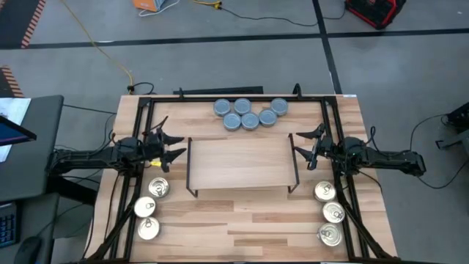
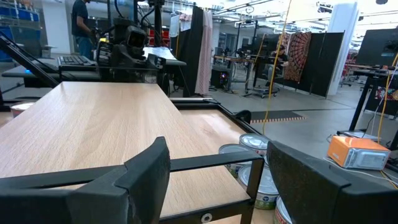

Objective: Stack canned seafood by type on shelf
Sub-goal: Put the green tuna can on the shelf

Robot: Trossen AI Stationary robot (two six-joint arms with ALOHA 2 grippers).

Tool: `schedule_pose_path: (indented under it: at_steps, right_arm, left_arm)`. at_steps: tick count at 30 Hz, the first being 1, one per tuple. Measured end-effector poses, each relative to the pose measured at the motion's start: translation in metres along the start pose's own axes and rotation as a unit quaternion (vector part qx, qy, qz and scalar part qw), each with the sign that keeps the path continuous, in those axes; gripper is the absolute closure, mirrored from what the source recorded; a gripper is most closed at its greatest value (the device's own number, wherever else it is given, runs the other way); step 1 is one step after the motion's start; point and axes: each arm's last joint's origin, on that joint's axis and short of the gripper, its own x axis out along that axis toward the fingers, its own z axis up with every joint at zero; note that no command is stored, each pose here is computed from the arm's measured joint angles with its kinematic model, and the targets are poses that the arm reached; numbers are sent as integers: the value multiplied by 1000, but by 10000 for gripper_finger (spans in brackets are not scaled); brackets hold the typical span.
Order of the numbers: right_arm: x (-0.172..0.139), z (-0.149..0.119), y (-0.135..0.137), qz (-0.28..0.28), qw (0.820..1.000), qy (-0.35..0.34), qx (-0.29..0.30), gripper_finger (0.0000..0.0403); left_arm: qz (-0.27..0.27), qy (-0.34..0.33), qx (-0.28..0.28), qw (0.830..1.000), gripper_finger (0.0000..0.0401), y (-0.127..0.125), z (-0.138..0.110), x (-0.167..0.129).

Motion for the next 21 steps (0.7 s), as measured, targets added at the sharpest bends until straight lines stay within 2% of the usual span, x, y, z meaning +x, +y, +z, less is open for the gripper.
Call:
schedule_pose_path:
  at_steps: [3,6,11,21]
  right_arm:
    - [0,0,0,0,1000,0,0,108]
    - [0,0,0,0,1000,0,5,108]
    - [0,0,0,4,991,0,134,108]
    - [0,0,-1,0,974,0,225,108]
  left_arm:
    - [45,-11,-5,999,172,3,1,0]
    - [80,-21,-37,996,172,5,1,0]
    - [122,-38,-94,987,172,7,2,-1]
    - [110,-25,-138,984,173,7,-1,-1]
